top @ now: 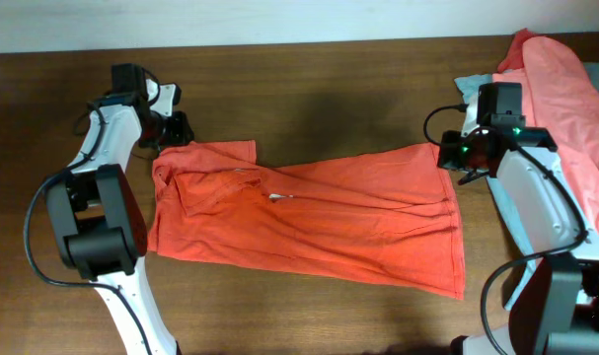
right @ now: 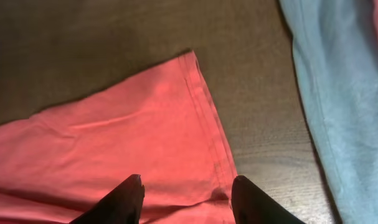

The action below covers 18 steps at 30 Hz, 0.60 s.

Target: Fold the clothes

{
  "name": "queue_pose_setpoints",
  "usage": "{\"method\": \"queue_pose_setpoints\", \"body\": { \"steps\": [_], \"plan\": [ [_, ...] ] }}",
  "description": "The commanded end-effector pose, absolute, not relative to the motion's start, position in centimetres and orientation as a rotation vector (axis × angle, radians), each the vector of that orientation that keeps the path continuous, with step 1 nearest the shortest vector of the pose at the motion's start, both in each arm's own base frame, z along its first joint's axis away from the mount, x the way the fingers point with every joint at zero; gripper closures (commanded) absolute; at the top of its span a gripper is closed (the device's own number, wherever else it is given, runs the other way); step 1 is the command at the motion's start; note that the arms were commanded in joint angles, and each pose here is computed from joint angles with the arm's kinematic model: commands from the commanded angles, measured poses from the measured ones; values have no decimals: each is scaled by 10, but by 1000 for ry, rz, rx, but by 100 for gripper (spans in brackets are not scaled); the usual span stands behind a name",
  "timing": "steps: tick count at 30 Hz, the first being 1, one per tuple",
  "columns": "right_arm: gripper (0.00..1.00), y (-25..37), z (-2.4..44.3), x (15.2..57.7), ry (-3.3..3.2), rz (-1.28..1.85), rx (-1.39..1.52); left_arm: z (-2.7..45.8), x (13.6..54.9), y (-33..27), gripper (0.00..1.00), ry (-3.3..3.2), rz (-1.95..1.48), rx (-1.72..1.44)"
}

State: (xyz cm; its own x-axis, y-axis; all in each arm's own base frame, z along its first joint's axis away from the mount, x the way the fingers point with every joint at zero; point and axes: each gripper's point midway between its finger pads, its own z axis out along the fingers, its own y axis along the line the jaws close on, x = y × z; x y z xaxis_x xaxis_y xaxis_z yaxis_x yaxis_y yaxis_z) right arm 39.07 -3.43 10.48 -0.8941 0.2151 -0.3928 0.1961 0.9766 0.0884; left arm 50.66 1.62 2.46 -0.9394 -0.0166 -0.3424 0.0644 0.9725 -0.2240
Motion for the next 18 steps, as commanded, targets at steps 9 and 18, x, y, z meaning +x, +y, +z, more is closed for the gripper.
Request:
{"method": "queue_pose_setpoints", "body": {
  "steps": [9, 18],
  "plan": [
    [49, -35, 80, 378, 2824, 62, 305, 69, 523, -48, 13, 2632, -320, 429],
    [49, -35, 79, 372, 2849, 62, 309, 58, 516, -109, 8, 2621, -184, 672]
  ]
}}
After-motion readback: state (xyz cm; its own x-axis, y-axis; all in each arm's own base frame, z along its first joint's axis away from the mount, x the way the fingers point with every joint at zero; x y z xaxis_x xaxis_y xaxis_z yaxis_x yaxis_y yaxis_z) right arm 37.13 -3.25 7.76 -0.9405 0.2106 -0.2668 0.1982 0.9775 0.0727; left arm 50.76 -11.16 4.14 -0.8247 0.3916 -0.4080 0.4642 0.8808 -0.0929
